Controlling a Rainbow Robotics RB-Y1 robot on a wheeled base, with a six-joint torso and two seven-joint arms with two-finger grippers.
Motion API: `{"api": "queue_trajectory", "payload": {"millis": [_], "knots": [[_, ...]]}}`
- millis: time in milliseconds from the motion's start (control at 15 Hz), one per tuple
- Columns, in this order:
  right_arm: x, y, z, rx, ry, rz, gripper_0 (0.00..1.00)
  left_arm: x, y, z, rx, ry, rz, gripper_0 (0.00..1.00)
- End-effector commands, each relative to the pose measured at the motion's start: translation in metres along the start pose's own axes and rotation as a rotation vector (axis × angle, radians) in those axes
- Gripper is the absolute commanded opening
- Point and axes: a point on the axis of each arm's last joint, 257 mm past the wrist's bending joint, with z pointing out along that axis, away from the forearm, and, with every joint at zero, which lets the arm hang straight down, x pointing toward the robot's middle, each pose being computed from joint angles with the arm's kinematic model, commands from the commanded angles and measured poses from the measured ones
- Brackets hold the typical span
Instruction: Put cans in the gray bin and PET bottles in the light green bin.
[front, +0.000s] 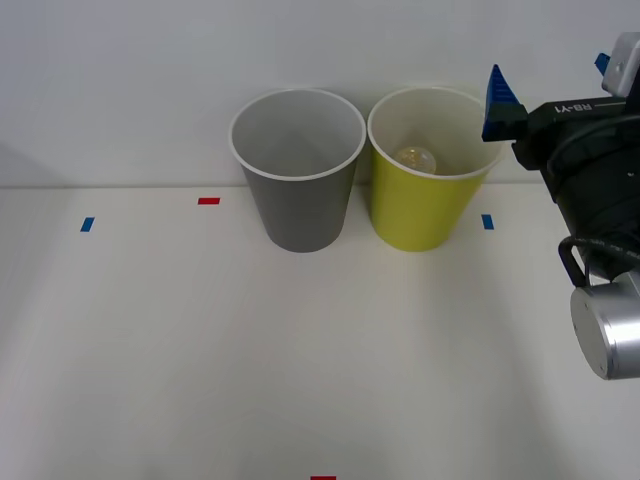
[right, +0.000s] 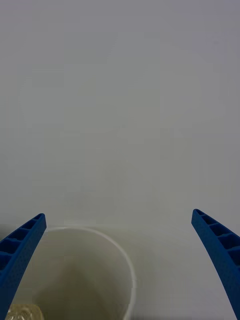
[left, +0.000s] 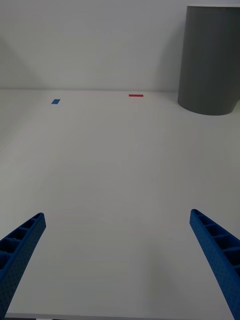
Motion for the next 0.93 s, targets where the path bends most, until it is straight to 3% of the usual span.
{"api": "queue_trajectory", "payload": {"millis": [67,333,533,667,933], "knots": [[0.032,-0.01,-0.024,-0.008,0.023,-0.031,1.0,0.0,0.0,0.0,0.0,0.0,0.0,1.0],[0.062,-0.018,-0.051,-0.008,0.055,-0.029,1.0,0.0,0.0,0.0,0.0,0.0,0.0,1.0],[0.082,-0.031,-0.068,-0.004,0.022,-0.024,1.0,0.0,0.0,0.0,0.0,0.0,0.0,1.0],[0.089,-0.036,-0.072,0.003,0.039,-0.023,1.0,0.0,0.0,0.0,0.0,0.0,0.0,1.0],[0.106,-0.042,-0.086,0.05,0.075,0.04,1.0,0.0,0.0,0.0,0.0,0.0,0.0,1.0]]}}
